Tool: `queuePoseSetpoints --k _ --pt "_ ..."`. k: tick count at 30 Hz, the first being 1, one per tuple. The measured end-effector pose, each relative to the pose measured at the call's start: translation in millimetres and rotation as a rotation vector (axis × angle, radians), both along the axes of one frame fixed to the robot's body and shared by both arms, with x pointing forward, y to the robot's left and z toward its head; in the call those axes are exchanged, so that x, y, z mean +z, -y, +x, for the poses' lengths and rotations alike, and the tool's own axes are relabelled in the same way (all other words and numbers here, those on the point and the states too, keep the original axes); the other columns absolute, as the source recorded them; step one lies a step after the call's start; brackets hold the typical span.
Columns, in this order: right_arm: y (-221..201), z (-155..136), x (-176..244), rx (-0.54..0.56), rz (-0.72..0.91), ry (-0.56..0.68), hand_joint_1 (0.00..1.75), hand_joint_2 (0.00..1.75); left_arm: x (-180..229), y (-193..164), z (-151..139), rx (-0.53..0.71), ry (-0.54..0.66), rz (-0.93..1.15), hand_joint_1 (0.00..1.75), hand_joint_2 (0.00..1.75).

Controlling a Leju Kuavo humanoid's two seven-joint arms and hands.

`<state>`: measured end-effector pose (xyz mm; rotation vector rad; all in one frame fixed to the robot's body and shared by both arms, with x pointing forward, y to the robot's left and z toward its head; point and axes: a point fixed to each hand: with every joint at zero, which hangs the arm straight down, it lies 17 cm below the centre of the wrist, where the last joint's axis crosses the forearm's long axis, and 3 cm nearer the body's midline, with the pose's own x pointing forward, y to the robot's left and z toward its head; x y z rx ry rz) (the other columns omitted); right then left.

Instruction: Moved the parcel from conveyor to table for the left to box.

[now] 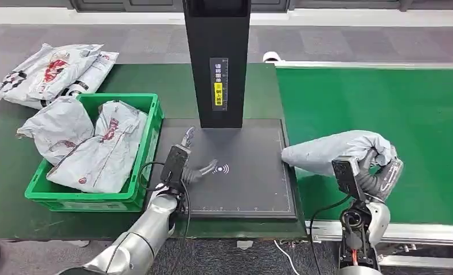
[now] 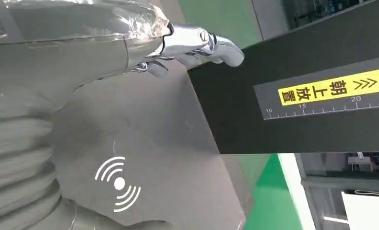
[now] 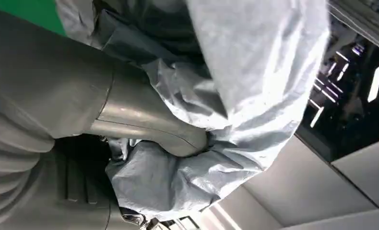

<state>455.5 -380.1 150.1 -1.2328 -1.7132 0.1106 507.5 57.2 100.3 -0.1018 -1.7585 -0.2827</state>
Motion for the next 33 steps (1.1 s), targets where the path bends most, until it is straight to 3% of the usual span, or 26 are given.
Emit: queuePoseSetpoints --k 5,11,17,21,26,27,28,29,33 --pt "-33 5 12 0.06 -0.038 0.01 1.75 1.75 1 -1 1 0.009 0.007 0.012 0.0 1.75" --pt "-179 24 29 0.286 -0.192 -0.063 1.75 1.75 8 0 4 0.013 0.027 0.028 0.0 1.75" --pt "-312 7 25 0.529 -0.243 -0.097 1.75 1.75 12 -1 7 0.017 0.036 0.029 0.0 1.75" --pt "-358 -2 20 0.636 -0.261 -0.11 1.75 1.75 14 -2 8 0.024 0.043 0.03 0.0 1.75" --pt "-394 1 0 0.789 -0.138 -0.199 1.75 1.75 14 -8 9 0.043 0.04 0.012 0.0 1.75" --pt "-402 0 -7 0.83 -0.115 -0.233 0.44 1.75 13 -9 9 0.045 0.039 0.012 0.0 1.75" --pt "-409 -1 -17 0.867 -0.092 -0.275 0.44 1.75 13 -11 9 0.048 0.039 0.009 0.0 1.75" --pt "-416 -1 -26 0.898 -0.08 -0.322 0.0 1.75 13 -12 10 0.05 0.037 0.003 0.0 1.75" --pt "-431 -5 -57 0.957 -0.088 -0.464 0.0 1.75 8 -17 8 0.055 0.026 0.0 0.0 1.75"
